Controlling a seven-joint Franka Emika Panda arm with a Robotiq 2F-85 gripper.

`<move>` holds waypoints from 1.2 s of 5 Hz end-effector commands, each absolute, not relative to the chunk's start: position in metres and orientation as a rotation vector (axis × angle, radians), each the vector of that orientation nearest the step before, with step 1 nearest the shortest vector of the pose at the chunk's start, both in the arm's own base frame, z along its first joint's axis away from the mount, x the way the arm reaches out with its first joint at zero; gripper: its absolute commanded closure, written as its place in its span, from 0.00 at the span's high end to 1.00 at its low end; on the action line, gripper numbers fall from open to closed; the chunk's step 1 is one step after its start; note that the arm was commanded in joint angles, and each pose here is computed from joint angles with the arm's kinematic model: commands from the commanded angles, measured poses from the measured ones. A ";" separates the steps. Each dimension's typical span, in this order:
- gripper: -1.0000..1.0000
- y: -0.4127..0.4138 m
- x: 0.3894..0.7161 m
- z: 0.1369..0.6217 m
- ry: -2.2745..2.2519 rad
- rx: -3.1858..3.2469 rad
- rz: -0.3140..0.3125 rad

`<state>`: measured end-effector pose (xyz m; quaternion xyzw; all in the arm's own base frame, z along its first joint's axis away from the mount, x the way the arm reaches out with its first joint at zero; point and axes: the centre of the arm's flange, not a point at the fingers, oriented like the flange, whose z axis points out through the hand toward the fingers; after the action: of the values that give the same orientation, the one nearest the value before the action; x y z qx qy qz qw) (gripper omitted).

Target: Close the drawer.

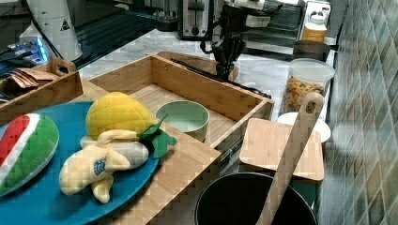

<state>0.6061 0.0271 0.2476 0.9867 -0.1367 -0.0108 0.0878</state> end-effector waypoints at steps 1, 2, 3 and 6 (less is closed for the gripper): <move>0.00 0.004 0.590 0.274 -0.218 2.961 0.044; 0.00 -0.017 0.579 0.280 -0.171 2.952 0.084; 0.00 -0.042 0.574 0.290 -0.186 2.957 0.088; 0.00 -0.141 0.575 0.286 -0.239 2.961 0.146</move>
<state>0.5688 -0.0364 0.2579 0.9972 -0.0264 0.0119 0.0689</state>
